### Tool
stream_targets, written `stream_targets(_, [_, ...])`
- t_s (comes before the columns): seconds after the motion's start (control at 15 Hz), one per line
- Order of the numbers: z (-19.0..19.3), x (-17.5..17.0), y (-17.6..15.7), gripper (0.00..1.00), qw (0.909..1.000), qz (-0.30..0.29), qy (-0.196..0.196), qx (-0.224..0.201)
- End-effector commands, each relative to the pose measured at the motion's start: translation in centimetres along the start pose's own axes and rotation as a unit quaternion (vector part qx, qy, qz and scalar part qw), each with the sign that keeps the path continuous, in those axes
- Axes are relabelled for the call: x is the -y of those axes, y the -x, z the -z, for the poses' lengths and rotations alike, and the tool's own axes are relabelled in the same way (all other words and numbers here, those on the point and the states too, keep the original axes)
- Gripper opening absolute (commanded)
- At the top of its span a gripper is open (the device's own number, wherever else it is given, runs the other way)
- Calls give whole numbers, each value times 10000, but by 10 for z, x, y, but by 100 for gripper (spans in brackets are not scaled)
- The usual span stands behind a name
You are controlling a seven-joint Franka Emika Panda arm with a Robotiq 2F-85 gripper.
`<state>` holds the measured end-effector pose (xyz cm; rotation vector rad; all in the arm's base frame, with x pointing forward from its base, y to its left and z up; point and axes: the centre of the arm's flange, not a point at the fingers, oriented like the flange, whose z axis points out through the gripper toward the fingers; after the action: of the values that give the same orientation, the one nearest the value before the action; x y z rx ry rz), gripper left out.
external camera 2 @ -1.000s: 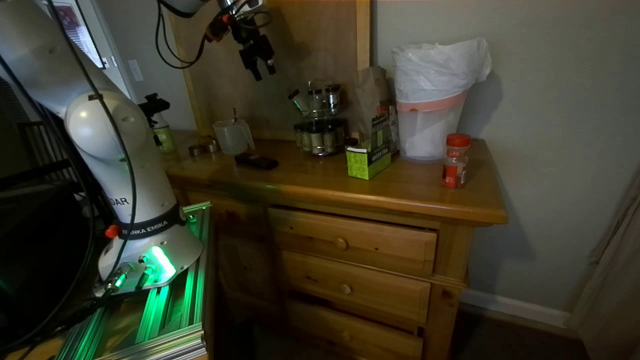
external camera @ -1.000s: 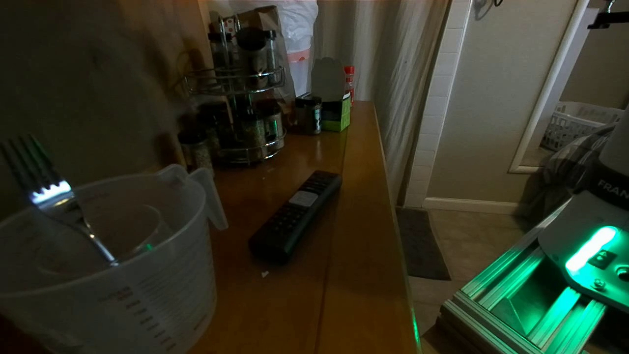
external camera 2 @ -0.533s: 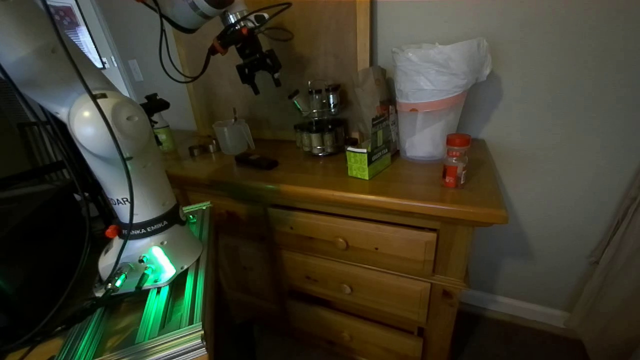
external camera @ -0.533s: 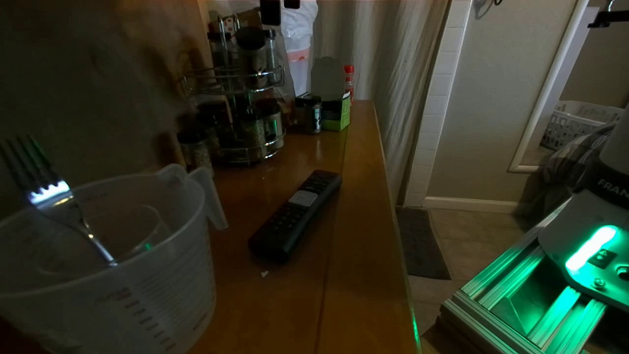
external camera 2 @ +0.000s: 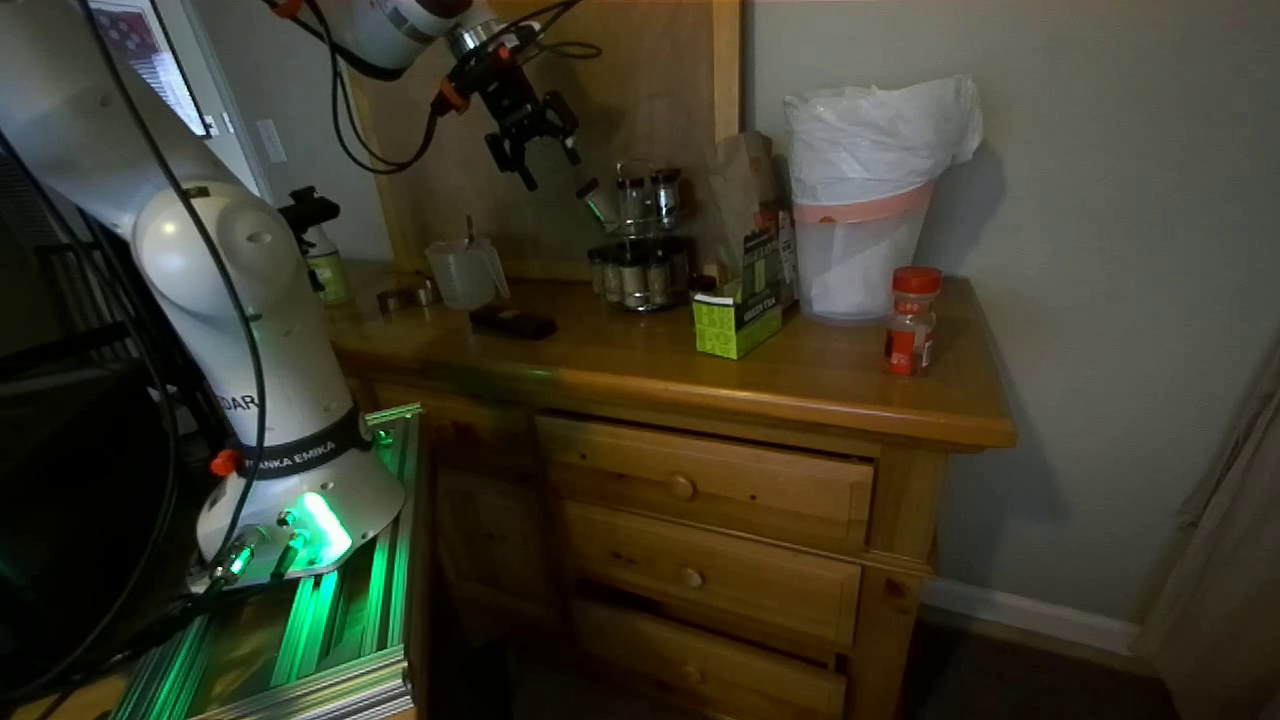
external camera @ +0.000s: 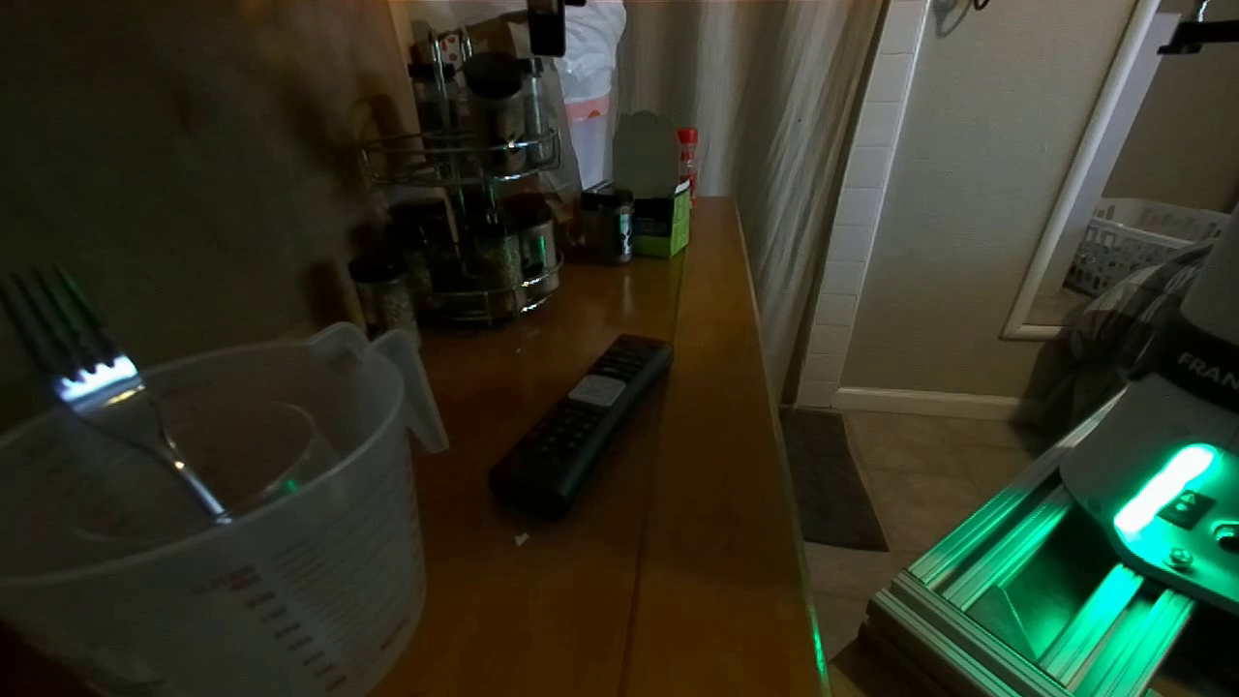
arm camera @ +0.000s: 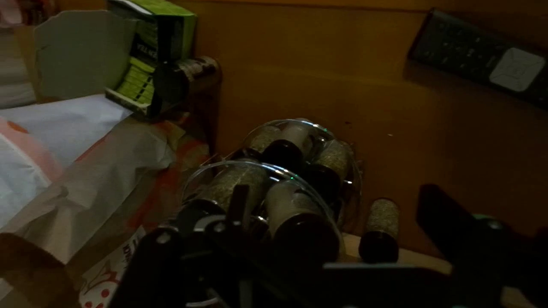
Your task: Put the spice bottle on the top shelf on the rack
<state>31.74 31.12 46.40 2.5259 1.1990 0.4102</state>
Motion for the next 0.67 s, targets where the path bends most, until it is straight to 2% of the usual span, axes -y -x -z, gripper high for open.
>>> stream_targets(0.0, [-7, -1, -4, 100, 9982, 22, 525, -305])
stream_targets(0.13, [-8, 3, -7, 100, 9982, 50, 479, -358])
stream_targets(0.6, [-24, 13, -1, 100, 9953, 239, 794, -499])
